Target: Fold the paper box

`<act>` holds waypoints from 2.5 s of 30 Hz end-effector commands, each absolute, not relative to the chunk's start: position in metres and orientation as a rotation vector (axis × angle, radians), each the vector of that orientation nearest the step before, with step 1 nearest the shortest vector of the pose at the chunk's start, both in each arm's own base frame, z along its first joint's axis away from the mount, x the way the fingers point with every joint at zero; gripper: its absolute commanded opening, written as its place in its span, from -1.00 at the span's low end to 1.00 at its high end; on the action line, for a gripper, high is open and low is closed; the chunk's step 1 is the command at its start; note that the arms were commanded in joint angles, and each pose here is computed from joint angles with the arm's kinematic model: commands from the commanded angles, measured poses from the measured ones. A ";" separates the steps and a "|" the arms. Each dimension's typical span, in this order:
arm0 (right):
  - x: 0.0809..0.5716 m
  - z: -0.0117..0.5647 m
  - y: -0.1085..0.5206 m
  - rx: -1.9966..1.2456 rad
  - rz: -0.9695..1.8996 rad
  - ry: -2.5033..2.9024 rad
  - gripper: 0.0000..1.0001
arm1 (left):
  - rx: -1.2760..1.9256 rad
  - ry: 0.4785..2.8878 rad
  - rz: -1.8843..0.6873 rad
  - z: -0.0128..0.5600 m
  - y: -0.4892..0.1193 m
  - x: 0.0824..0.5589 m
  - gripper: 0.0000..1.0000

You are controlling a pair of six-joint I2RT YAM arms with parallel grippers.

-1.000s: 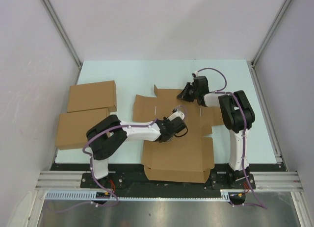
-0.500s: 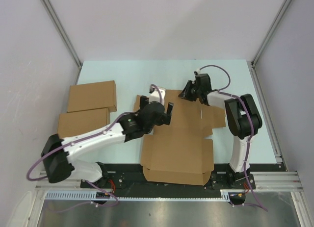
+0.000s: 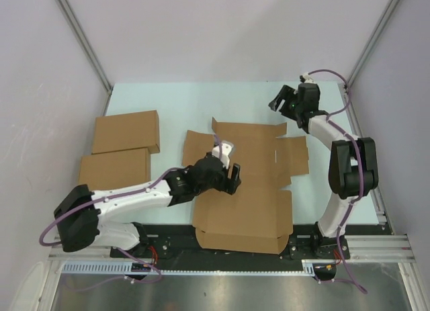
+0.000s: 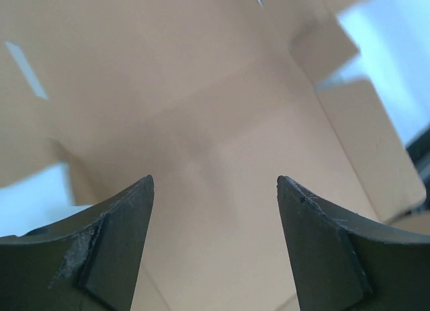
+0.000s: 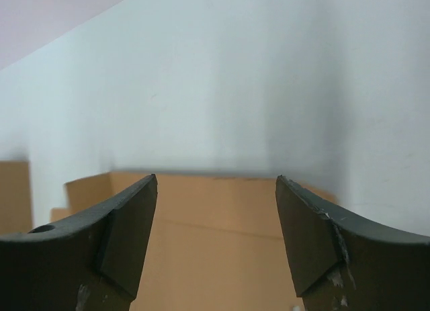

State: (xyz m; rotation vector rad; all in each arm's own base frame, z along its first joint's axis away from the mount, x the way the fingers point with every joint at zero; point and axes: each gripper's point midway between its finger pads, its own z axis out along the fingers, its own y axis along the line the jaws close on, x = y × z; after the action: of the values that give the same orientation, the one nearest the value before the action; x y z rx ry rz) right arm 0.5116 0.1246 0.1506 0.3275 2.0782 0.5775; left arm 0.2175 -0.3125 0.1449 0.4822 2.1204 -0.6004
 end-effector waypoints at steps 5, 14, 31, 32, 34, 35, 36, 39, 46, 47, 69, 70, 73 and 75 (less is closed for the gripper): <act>0.542 0.124 0.097 0.217 0.442 2.201 0.58 | 0.629 2.318 -0.691 0.085 -0.338 0.187 0.54; 0.554 0.078 0.094 0.133 0.413 2.354 0.58 | 0.578 2.536 -0.381 0.020 -0.300 0.191 0.52; 0.480 0.034 0.098 0.277 0.560 2.479 -0.13 | 0.331 2.592 -0.165 0.015 -0.252 0.263 0.52; 0.479 0.037 0.098 0.281 0.564 2.474 -0.19 | 0.319 2.583 -0.144 0.017 -0.249 0.268 0.52; 0.472 0.045 0.100 0.294 0.565 2.467 -0.27 | 0.305 2.566 -0.111 0.025 -0.244 0.282 0.52; 0.470 0.047 0.099 0.300 0.554 2.464 -0.24 | 0.301 2.561 -0.097 0.027 -0.242 0.286 0.52; 0.468 0.050 0.098 0.305 0.540 2.463 -0.11 | 0.296 2.555 -0.078 0.032 -0.240 0.291 0.53; 0.476 0.078 0.085 0.342 0.447 2.385 0.56 | 0.276 2.514 -0.086 0.049 -0.237 0.299 0.53; 0.516 0.182 0.096 0.215 0.399 2.061 0.75 | 0.228 2.354 -0.329 0.114 -0.252 0.296 0.57; 0.521 0.186 0.114 0.154 0.451 2.052 0.73 | 0.203 2.330 -0.381 0.117 -0.258 0.298 0.57; 0.611 0.079 0.239 -0.508 0.755 2.113 0.70 | 0.094 2.674 -0.411 0.009 -0.231 0.219 0.46; 0.609 0.073 0.240 -0.508 0.760 2.128 0.69 | 0.101 2.678 -0.409 0.008 -0.231 0.218 0.46; 0.599 0.059 0.243 -0.565 0.781 2.145 0.67 | 0.103 2.688 -0.405 0.004 -0.229 0.216 0.46; 0.590 0.051 0.249 -0.598 0.823 2.153 0.67 | 0.103 2.696 -0.403 0.001 -0.229 0.215 0.46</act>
State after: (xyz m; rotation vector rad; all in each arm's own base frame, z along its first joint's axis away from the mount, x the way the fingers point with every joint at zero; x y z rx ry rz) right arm 0.6032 0.2366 0.0681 -0.4995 2.1439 0.7738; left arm 0.2364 -0.2304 0.0224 0.1133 2.5957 -0.3753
